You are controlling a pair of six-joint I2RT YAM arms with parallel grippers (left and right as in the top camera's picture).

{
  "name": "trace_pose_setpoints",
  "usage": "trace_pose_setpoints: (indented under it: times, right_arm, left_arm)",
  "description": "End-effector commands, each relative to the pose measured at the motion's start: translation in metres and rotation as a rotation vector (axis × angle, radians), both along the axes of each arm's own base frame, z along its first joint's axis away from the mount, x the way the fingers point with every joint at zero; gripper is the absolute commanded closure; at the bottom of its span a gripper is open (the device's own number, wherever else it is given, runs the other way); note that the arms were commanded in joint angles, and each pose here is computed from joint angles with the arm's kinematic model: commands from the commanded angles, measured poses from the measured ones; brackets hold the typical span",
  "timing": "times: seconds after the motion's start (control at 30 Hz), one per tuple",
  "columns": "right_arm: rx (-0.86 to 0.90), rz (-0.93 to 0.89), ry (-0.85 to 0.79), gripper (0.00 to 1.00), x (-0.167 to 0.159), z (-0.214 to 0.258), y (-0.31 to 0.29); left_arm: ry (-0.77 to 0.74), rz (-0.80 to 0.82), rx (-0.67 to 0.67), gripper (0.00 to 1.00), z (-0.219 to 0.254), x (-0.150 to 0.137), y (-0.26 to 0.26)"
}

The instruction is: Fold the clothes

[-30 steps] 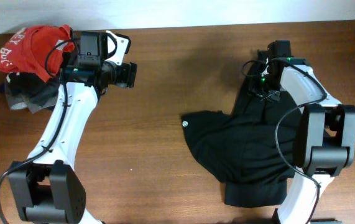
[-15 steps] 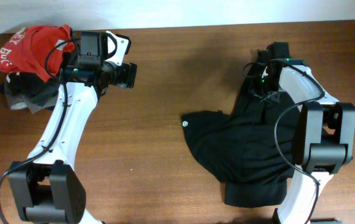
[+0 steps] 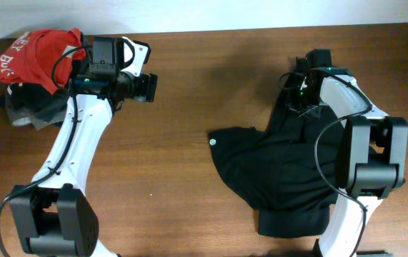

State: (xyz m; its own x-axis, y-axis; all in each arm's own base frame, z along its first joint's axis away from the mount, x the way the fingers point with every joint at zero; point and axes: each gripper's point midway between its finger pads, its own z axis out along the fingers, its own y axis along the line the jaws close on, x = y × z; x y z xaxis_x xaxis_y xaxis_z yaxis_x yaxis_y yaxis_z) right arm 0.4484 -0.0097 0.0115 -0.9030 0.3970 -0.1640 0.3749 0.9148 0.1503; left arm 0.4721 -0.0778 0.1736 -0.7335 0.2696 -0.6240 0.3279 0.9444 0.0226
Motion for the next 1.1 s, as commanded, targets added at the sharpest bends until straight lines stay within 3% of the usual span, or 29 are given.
trace_pose_setpoints:
  times: [0.0,0.3,0.6,1.07]
  right_arm:
    - [-0.024,0.028,0.020,0.96,-0.001,-0.010,0.008]
    - [-0.003,0.042,0.011,0.96,0.005,-0.001,0.016]
    - [0.043,0.197,-0.030,0.96,0.014,0.014,0.066]
    - [-0.065,-0.019,0.093,0.92,-0.012,0.008,-0.029]
  left_arm:
    - [-0.013,-0.008,0.017,0.23,0.004,0.004,0.001]
    - [-0.020,-0.005,0.016,0.23,0.005,0.005,0.002]
    - [-0.031,-0.002,0.014,0.23,0.007,0.008,0.003]
    - [-0.032,-0.006,0.011,0.23,0.007,0.008,0.001]
